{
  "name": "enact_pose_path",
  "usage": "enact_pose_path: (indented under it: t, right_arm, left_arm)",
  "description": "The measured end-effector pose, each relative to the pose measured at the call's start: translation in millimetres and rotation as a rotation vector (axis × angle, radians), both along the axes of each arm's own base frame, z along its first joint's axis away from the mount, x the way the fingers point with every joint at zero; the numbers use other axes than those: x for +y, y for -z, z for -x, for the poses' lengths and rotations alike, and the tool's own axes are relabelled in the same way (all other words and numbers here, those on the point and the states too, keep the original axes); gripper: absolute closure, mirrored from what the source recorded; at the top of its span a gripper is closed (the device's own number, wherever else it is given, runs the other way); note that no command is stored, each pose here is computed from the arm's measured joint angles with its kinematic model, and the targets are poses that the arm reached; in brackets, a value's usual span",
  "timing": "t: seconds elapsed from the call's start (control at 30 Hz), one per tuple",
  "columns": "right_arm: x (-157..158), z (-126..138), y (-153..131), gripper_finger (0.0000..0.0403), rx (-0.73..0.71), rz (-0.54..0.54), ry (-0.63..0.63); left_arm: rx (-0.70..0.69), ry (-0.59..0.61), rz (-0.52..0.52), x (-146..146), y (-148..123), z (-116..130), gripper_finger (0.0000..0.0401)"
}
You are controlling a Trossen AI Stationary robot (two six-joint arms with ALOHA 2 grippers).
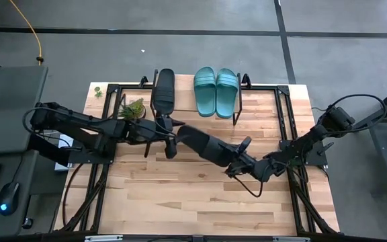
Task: Pick and place slides into the shelf
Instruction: Put the black slide on the shelf
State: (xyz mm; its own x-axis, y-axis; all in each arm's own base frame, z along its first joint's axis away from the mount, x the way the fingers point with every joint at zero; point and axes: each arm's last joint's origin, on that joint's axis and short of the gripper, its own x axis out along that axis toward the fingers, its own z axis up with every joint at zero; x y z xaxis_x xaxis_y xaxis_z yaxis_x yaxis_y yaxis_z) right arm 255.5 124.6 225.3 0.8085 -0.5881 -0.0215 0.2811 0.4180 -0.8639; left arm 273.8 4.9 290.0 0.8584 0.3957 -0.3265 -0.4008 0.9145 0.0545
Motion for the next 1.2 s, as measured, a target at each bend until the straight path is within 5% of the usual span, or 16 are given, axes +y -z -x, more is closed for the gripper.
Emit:
enact_pose_path:
  t: [0.5, 0.87, 1.2]
  right_arm:
    - [-17, -28, -49, 0.0403, -0.152, -0.129, 0.245]
    - [-55, -47, -59, 0.0403, -0.282, -0.264, 0.394]
    - [-82, -87, -48, 0.0403, -0.266, -0.234, 0.507]
  left_arm:
    - [-0.052, -0.028, -0.2, -40, -26, 25, 0.0212]
    - [-0.04, -0.094, -0.298, -52, -32, 34, 0.0217]
    - [-0.05, -0.092, -0.295, -52, -35, 38, 0.0217]
